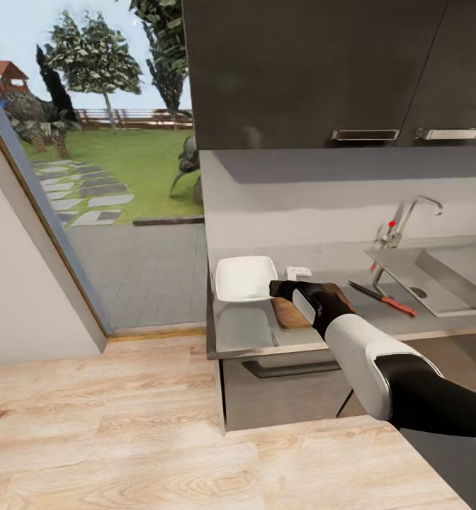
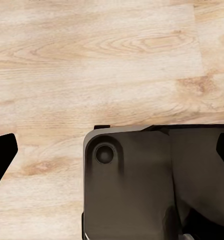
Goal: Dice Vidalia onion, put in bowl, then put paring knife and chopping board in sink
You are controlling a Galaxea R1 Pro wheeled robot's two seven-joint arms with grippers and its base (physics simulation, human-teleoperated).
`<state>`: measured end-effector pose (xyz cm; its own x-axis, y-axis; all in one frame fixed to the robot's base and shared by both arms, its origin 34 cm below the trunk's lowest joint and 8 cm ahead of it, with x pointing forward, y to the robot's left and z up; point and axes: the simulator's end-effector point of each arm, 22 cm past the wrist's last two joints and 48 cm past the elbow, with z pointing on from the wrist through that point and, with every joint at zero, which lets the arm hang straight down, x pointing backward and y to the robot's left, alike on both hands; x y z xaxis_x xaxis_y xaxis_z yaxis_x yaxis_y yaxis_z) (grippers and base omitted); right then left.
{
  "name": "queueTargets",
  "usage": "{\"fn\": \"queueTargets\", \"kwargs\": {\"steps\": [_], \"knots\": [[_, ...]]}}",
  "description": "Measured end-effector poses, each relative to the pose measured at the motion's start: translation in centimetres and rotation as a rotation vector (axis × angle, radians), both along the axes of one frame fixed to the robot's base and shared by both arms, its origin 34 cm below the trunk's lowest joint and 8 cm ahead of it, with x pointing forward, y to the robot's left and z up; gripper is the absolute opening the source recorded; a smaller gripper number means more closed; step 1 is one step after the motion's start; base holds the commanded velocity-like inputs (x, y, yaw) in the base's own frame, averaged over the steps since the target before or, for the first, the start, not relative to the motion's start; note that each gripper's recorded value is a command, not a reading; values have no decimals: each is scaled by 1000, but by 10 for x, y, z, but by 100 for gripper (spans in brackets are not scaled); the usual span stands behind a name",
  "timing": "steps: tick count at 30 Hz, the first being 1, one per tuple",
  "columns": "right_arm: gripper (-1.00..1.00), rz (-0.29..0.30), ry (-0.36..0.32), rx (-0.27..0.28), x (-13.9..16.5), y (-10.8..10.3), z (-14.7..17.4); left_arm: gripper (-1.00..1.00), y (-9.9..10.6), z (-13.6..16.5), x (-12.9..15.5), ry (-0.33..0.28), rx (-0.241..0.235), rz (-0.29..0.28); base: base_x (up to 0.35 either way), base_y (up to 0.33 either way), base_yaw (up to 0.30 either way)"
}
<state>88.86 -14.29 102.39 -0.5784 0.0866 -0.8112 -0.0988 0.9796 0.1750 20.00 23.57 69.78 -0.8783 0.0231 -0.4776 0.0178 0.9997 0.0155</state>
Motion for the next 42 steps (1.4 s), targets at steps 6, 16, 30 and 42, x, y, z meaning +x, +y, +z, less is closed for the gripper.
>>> {"fn": "queueTargets", "kwargs": {"steps": [6,16,30,42], "knots": [[-100,-8,43,-11,-5,0,-8,100,0,0,0,0,0,0,1,1,0],[-100,13,103,-10,-15,12,-17,100,0,0,0,0,0,0,58,53,0],[-100,16,104,-8,-15,10,-17,100,0,0,0,0,0,0,90,68,0],[-100,12,104,-9,-15,6,-17,100,0,0,0,0,0,0,118,27,0]]}}
